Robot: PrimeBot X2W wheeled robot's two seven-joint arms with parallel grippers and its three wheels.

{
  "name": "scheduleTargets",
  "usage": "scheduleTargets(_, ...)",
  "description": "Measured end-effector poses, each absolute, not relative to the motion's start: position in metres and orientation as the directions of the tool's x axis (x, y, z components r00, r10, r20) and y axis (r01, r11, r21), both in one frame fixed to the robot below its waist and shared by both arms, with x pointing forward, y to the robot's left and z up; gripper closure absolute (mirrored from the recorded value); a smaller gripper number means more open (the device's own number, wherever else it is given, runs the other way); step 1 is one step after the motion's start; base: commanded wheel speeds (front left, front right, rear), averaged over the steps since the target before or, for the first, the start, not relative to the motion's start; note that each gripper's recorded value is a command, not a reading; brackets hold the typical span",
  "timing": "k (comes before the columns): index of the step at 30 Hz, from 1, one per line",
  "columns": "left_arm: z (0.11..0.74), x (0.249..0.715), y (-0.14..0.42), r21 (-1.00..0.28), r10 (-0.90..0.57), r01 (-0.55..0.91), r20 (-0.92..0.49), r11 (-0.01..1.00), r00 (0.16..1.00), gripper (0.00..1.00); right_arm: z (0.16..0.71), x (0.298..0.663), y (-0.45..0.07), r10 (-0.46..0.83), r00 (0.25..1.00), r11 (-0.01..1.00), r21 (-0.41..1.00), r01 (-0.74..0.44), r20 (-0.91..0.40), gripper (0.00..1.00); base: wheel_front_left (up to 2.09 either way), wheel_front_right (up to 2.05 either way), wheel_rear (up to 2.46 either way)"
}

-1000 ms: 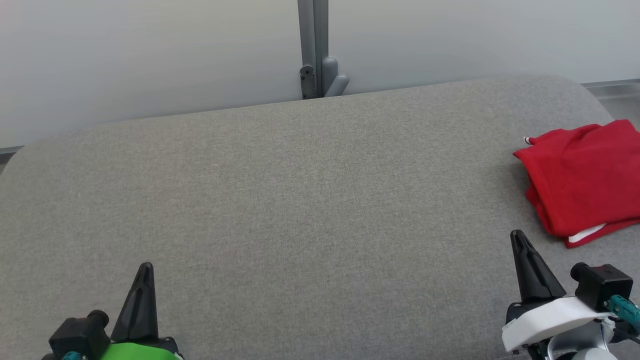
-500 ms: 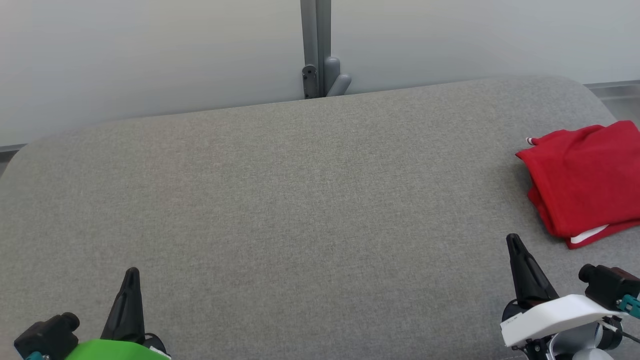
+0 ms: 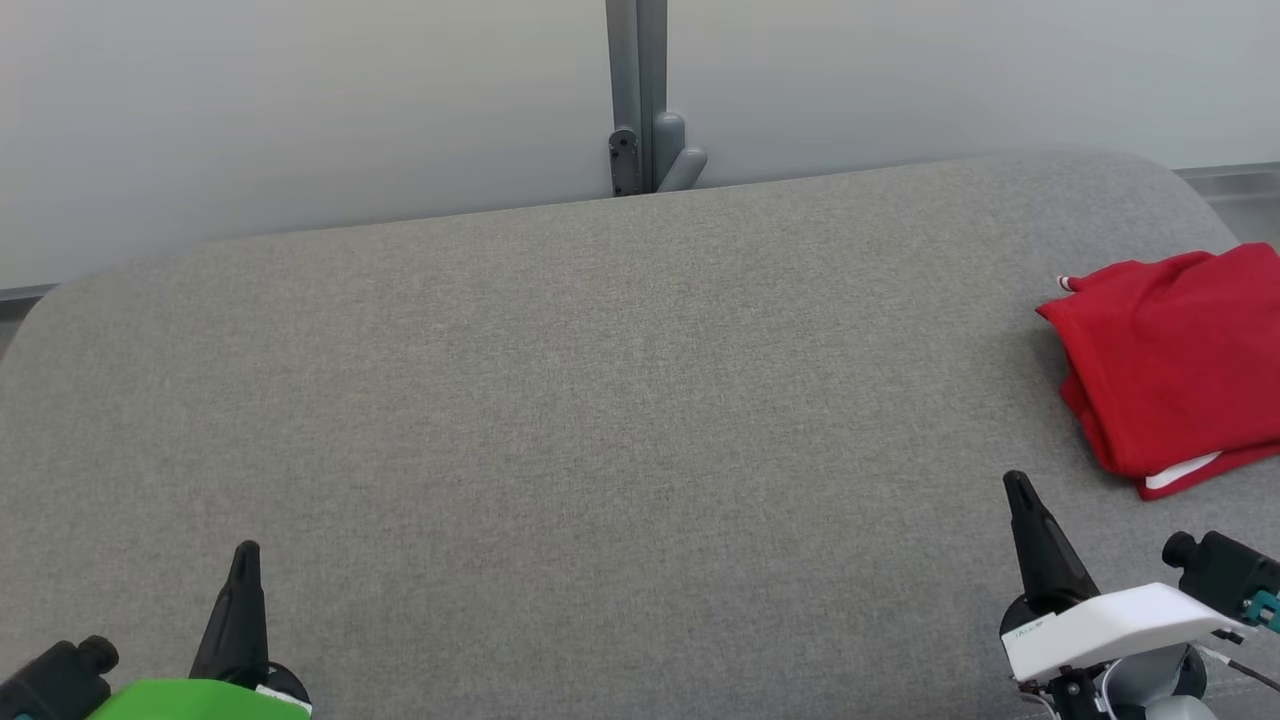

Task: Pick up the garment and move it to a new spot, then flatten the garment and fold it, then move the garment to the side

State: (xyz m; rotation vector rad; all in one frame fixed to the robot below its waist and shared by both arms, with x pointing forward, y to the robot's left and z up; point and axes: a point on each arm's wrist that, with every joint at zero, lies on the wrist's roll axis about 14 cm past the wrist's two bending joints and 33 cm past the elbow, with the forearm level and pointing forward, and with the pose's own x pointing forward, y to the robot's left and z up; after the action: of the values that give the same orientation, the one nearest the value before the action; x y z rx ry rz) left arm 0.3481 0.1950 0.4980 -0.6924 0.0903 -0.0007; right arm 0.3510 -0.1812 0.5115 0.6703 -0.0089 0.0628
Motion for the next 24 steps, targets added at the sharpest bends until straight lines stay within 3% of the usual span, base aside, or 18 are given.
scheduleTargets(24, 0.493, 0.345, 0.211, -0.837, -0.001, -0.086, -0.103, 0.541, 0.995, 1.0, 0.507, 0.357, -0.173, 0.057, 0.998, 0.557, 0.83, -0.041, 0.011, 1.0, 0.0, 0.0, 0.0)
